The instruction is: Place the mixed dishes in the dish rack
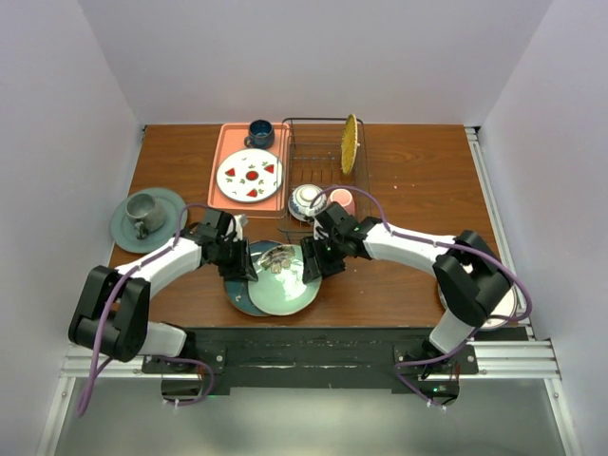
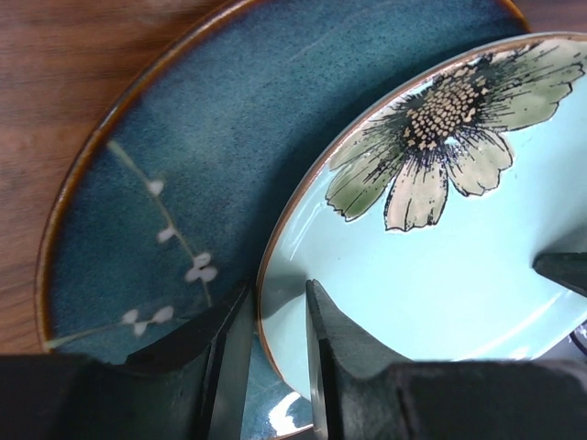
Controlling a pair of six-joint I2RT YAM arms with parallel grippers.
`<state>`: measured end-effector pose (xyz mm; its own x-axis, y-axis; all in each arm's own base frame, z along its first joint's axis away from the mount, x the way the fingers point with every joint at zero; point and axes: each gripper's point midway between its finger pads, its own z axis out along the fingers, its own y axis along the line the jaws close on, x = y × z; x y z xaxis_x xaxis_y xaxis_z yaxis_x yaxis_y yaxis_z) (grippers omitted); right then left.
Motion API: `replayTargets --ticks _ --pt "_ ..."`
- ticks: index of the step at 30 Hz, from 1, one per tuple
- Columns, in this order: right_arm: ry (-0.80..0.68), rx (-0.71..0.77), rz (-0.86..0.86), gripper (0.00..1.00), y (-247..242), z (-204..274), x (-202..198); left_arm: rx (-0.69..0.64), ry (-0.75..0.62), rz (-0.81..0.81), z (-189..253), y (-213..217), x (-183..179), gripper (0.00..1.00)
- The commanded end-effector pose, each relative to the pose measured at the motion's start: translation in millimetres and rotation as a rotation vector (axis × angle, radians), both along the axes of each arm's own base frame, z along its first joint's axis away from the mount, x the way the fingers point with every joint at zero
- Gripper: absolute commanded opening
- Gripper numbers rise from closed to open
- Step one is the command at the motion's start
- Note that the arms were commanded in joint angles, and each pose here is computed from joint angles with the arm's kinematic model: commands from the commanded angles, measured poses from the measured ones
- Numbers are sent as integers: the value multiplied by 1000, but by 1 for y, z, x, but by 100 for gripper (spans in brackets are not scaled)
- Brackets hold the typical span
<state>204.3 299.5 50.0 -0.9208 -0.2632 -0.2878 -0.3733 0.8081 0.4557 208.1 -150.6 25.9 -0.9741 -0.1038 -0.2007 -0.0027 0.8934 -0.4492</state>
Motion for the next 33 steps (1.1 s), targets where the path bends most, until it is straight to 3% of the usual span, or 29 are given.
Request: replayTargets --ticks 1,3,6,11,20,33 --pt "-8 37 12 51 11 1 4 -47 43 -58 -9 -5 -17 32" --pt "-3 33 14 47 10 -1 3 -69 32 -67 -6 -9 -17 32" --pt "-3 40 23 33 12 -3 2 -81 21 -75 -4 -11 -16 31" --pt "-14 34 14 0 10 -1 4 -84 13 -77 -3 -11 -15 30" --pt "-36 71 54 0 14 25 3 -64 -78 -43 17 -7 -1 39" --pt "-66 247 154 0 38 108 -4 -42 -381 -93 96 -2 30 72"
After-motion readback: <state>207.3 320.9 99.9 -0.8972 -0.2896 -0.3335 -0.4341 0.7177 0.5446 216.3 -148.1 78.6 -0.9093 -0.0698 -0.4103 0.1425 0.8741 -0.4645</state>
